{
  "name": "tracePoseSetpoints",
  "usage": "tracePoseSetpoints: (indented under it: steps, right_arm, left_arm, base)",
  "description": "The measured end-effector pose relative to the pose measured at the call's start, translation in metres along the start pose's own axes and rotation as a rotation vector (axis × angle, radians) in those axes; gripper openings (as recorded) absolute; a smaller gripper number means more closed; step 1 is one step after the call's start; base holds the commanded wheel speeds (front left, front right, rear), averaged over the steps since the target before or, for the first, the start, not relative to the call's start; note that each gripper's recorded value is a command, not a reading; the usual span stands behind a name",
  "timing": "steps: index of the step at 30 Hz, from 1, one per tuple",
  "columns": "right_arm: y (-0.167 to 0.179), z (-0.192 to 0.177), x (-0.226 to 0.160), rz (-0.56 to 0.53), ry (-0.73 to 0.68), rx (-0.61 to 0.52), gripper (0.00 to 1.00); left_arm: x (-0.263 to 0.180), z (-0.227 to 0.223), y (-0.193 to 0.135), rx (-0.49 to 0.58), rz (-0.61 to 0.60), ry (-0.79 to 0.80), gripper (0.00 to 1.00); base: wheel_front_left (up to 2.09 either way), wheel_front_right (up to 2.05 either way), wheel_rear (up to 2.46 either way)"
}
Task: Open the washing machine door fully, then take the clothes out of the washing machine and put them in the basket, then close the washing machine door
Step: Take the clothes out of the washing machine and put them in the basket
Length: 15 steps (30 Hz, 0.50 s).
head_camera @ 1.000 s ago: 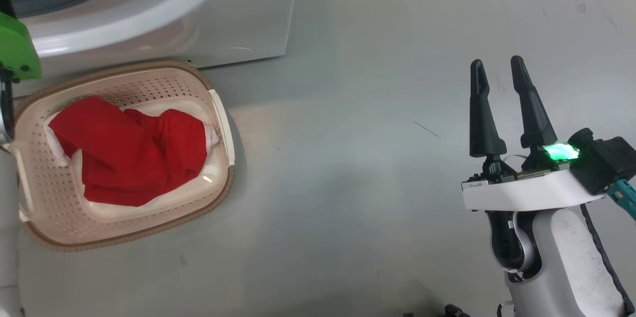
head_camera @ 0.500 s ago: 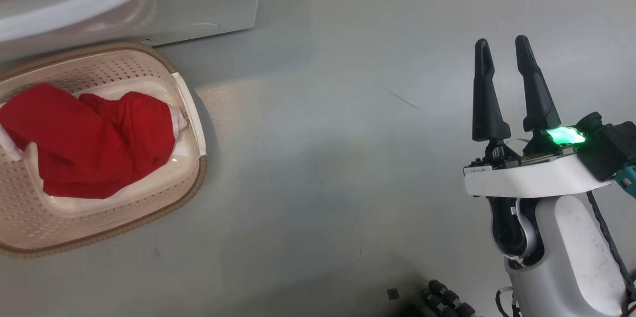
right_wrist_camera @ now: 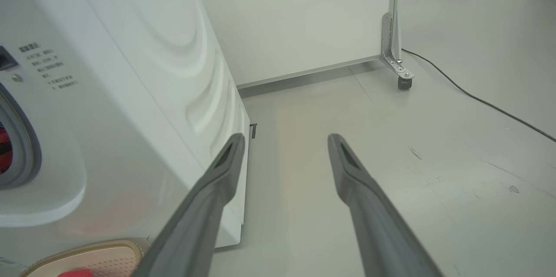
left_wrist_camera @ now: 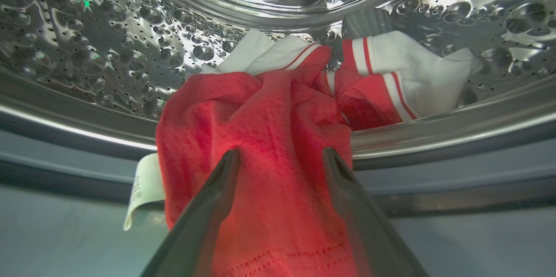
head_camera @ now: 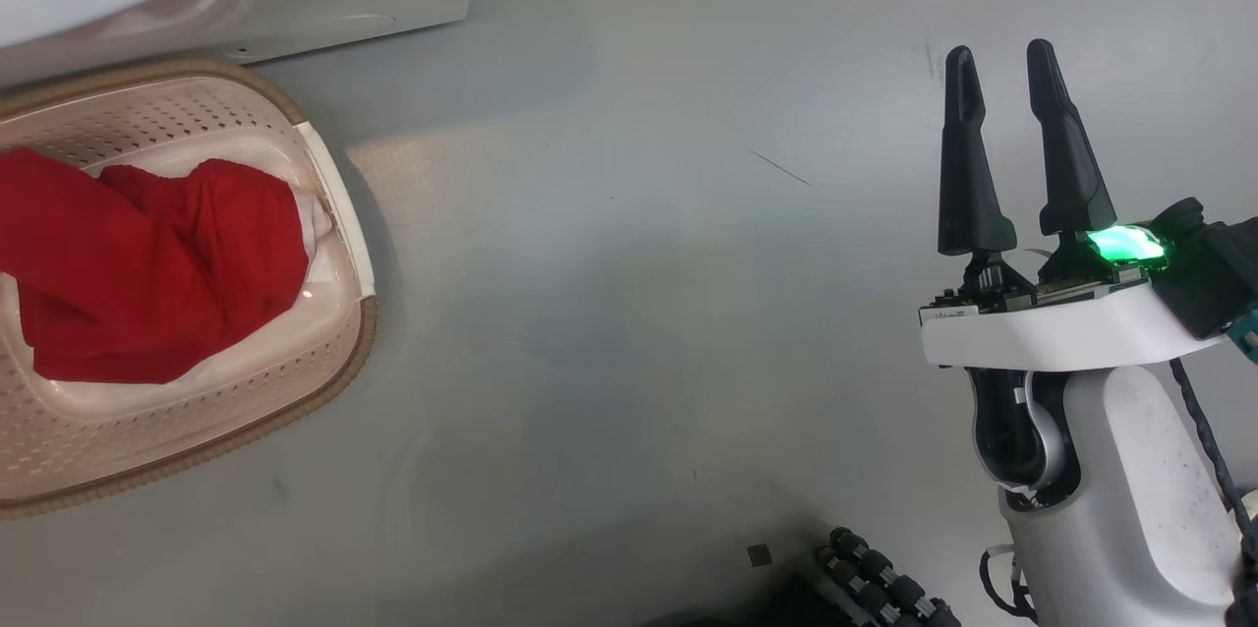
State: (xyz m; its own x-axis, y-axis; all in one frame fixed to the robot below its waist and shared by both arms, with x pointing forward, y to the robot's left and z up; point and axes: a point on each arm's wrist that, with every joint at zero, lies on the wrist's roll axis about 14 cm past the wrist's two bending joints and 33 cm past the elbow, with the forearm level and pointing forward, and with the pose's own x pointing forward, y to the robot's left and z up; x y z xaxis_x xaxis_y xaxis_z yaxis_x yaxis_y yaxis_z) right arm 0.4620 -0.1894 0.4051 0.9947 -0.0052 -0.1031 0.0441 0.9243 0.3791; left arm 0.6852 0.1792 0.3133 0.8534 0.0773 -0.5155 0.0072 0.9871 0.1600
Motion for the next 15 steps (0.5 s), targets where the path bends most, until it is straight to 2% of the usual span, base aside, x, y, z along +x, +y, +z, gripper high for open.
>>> tracePoseSetpoints:
  steps: [15]
  right_arm:
    - [-0.007,-0.003,0.000,-0.018,0.008,-0.009,1.00]
  left_arm:
    - [0.011,-0.014,-0.002,-0.003,0.010,0.051,1.00]
  base:
    - [0.00,0.00,0.00]
